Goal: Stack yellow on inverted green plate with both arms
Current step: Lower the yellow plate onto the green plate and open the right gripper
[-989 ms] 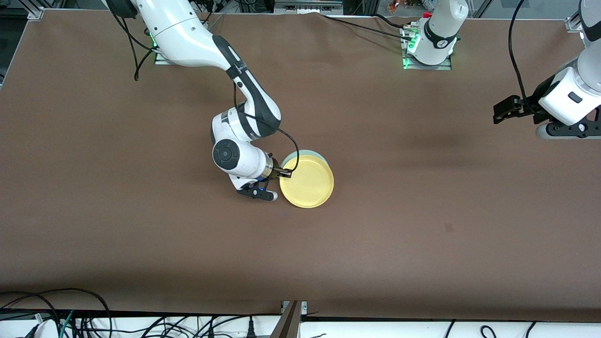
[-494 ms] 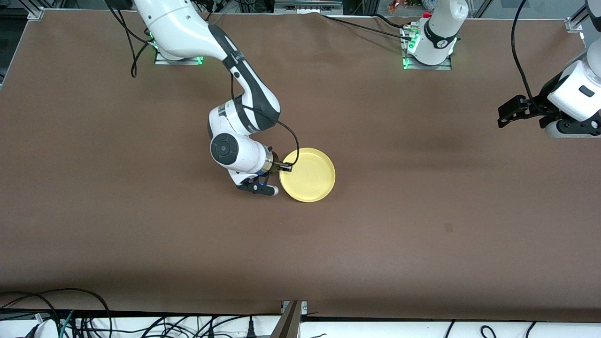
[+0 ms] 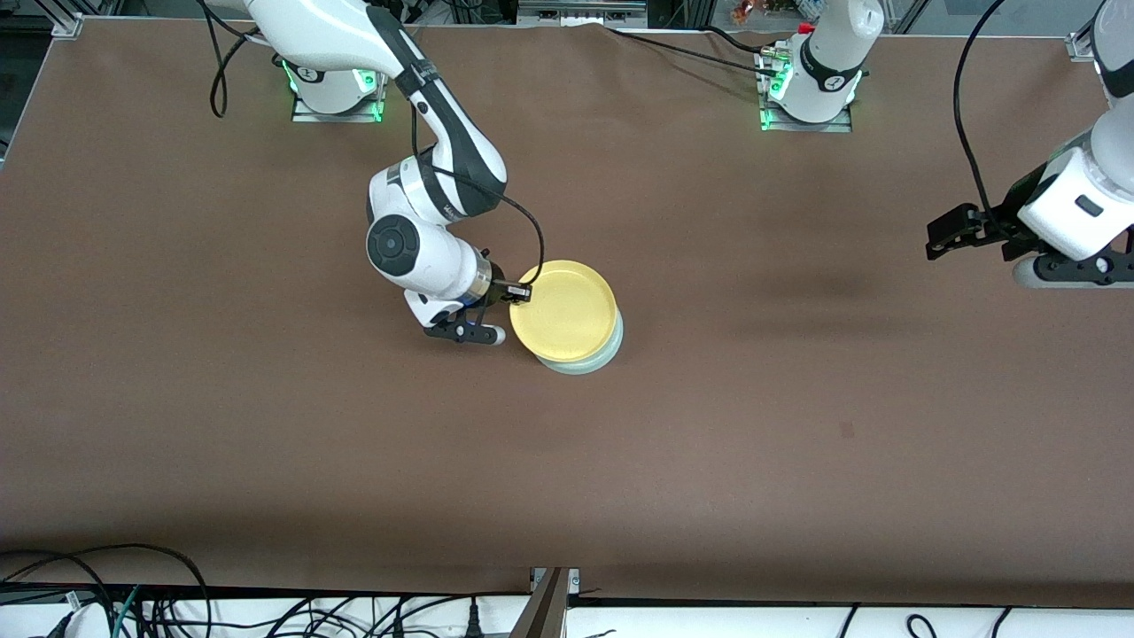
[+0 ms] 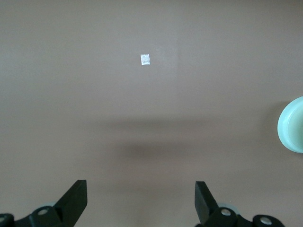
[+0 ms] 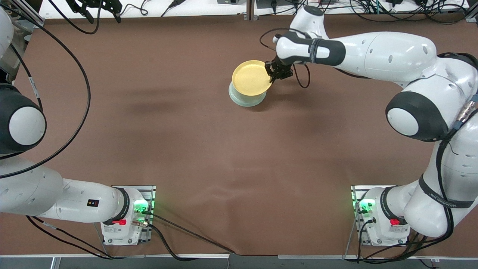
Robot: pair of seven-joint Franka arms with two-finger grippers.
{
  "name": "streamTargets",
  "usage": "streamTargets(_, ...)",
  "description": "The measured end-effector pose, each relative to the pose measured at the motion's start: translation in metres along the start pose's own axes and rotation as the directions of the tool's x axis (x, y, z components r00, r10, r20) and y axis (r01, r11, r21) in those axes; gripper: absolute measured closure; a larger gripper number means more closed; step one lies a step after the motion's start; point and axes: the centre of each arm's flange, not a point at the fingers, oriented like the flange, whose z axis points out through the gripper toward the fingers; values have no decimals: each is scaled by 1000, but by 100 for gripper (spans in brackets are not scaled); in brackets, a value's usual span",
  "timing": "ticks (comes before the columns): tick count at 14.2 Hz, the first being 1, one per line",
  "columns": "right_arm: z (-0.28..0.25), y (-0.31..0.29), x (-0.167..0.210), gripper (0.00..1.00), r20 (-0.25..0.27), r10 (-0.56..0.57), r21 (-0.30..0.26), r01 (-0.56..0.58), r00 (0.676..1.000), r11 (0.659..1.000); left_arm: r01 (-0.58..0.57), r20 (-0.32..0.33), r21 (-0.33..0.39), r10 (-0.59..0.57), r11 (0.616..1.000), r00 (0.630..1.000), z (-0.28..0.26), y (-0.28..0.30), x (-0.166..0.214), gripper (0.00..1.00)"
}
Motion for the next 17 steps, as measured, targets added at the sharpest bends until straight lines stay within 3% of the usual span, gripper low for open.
streamTargets(3,28,8,-20,97,-64,-22,8,22,998,1000,4,-4,0,-4,1000,1000,-1,-2,1,0)
streamTargets(13,56,1,-30,97,-134,-47,16,49,990,999,8,-60,-4,-8,1000,998,-8,-4,7,0)
streamTargets(17,49,-7,-27,61,-146,-52,29,57,988,998,8,-60,-4,-8,1000,998,-8,-4,7,0)
